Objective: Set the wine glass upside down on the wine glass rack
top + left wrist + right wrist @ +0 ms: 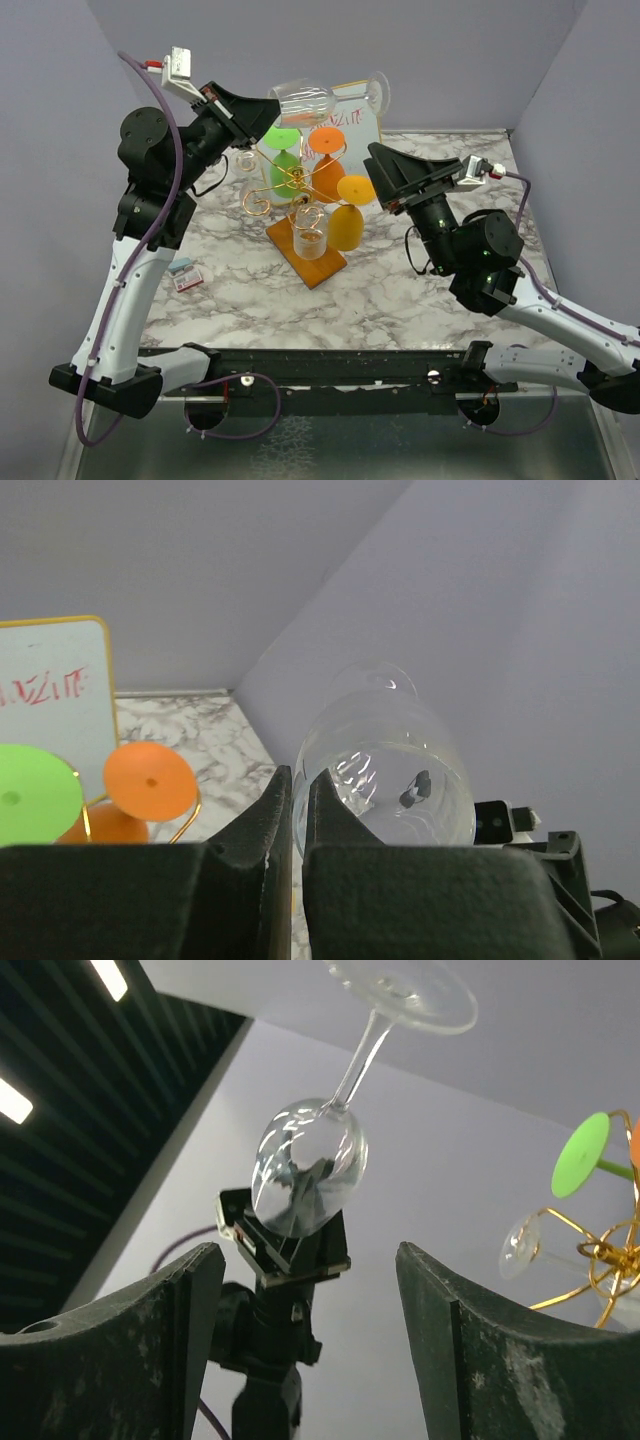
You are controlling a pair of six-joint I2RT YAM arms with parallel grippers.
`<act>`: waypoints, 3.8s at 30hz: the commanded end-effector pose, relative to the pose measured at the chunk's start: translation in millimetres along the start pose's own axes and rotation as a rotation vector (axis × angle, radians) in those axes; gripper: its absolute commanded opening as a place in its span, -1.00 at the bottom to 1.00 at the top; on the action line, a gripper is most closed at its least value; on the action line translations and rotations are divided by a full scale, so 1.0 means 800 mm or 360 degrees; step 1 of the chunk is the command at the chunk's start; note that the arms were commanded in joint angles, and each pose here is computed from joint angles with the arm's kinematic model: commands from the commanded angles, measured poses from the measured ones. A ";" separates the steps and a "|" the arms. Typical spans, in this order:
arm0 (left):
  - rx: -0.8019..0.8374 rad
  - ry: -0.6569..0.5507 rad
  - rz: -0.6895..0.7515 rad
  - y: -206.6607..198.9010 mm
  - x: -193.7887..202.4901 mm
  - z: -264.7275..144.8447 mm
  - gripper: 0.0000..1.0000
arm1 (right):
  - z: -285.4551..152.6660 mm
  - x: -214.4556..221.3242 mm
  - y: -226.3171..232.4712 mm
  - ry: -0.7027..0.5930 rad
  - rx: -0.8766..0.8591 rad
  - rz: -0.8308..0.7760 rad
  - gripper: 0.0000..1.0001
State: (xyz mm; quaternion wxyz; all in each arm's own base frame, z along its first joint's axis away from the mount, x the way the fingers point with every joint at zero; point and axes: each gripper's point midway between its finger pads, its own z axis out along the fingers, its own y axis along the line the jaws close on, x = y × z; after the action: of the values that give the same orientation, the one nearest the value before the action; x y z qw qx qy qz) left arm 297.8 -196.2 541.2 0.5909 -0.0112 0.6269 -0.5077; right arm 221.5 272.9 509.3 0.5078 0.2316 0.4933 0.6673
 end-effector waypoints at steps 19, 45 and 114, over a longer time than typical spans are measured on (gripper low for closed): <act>0.0465 -0.0168 -0.0007 -0.107 0.029 0.024 -1.00 | 0.010 -0.074 0.033 -0.0534 -0.0178 0.0224 0.46; 0.0510 -0.0076 -0.0160 -0.106 0.054 -0.030 -1.00 | 0.017 -0.105 0.058 -0.0843 -0.0360 0.0085 -0.49; 0.0857 0.0788 0.0397 -0.081 0.208 -0.160 -0.19 | -0.060 0.135 0.070 0.0802 -0.1164 -0.1017 -0.97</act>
State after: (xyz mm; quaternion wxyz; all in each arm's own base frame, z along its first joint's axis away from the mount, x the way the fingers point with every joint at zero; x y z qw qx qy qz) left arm 120.8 -249.8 447.0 0.4700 0.3124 0.5971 -0.5701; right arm 132.7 369.9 485.8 0.5762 -0.2994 0.4441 0.6174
